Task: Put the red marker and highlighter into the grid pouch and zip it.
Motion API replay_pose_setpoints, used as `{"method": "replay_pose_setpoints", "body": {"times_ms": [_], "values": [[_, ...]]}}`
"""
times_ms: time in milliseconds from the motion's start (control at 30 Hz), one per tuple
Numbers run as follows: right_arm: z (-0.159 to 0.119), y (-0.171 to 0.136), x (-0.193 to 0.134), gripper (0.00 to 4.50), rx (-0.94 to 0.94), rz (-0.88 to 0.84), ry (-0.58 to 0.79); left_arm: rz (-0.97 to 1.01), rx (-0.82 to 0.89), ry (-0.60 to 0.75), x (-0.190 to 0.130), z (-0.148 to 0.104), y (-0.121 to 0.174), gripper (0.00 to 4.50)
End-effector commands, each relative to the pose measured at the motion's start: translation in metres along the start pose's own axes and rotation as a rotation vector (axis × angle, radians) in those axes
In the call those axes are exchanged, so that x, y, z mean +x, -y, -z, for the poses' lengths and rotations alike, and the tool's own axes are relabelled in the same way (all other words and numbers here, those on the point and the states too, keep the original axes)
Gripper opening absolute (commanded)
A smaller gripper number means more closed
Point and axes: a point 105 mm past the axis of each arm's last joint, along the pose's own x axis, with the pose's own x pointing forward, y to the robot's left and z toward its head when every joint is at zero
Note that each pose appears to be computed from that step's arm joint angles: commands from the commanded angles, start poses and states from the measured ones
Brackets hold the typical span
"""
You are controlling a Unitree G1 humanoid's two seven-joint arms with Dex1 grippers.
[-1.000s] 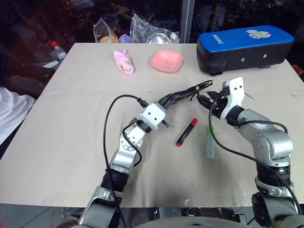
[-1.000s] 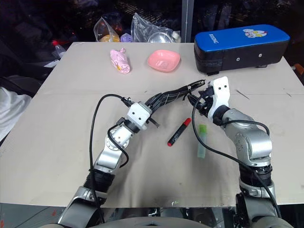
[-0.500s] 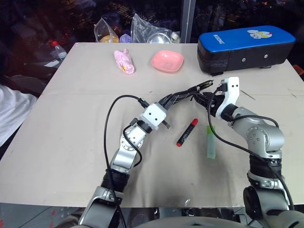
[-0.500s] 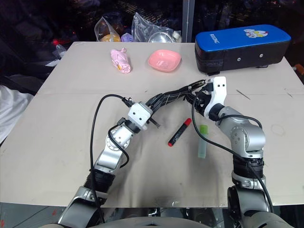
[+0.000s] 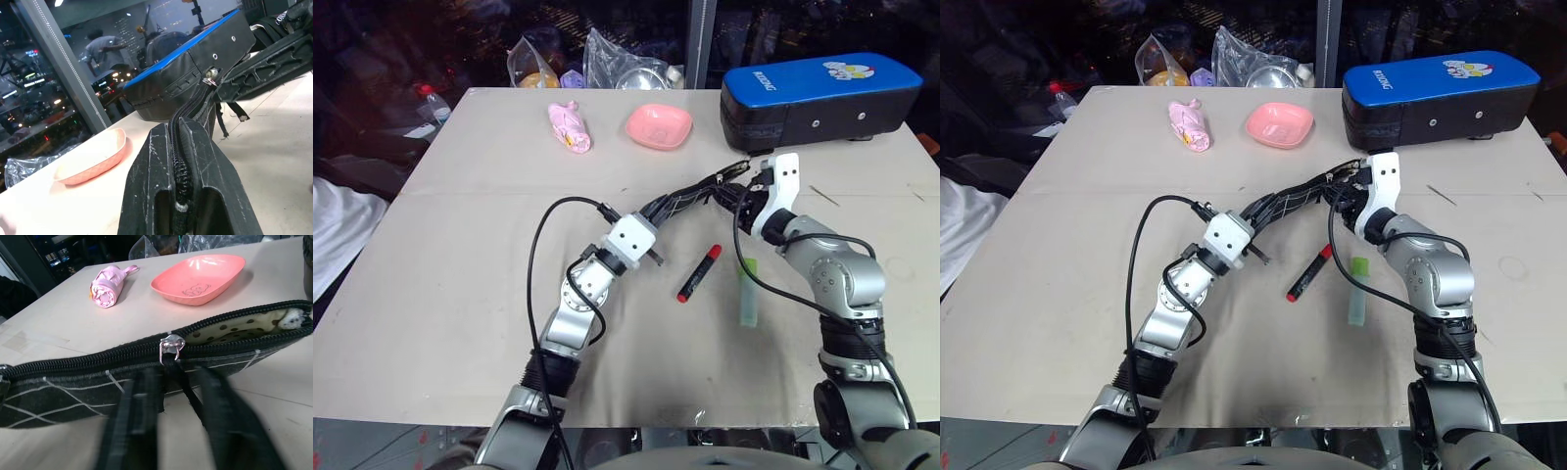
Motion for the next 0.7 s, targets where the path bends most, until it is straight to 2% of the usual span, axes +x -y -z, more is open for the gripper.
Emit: {"method": "replay_pose_setpoints", "body": {"times_ms": [33,200,400,700], "values": [[-0.017,-0.006,0.001,0.01,-0.039,-0.022,0.057,-0.012,0.014,0.046,0.001,-0.012,-0.003,0.0],[-0.019,-0.011,0.0,0.01,-0.08,-0.042,0.053,-0.008,0.014,0.045,0.001,-0.011,-0.002,0.0],[-0.019,-0.039,-0.003,0.01,-0.225,-0.19,-0.002,-0.008,0.016,0.042,0.001,-0.011,-0.002,0.0],[-0.022,-0.068,-0.005,0.01,-0.277,-0.324,-0.028,-0.013,0.022,0.043,0.002,-0.011,-0.002,0.0]]}}
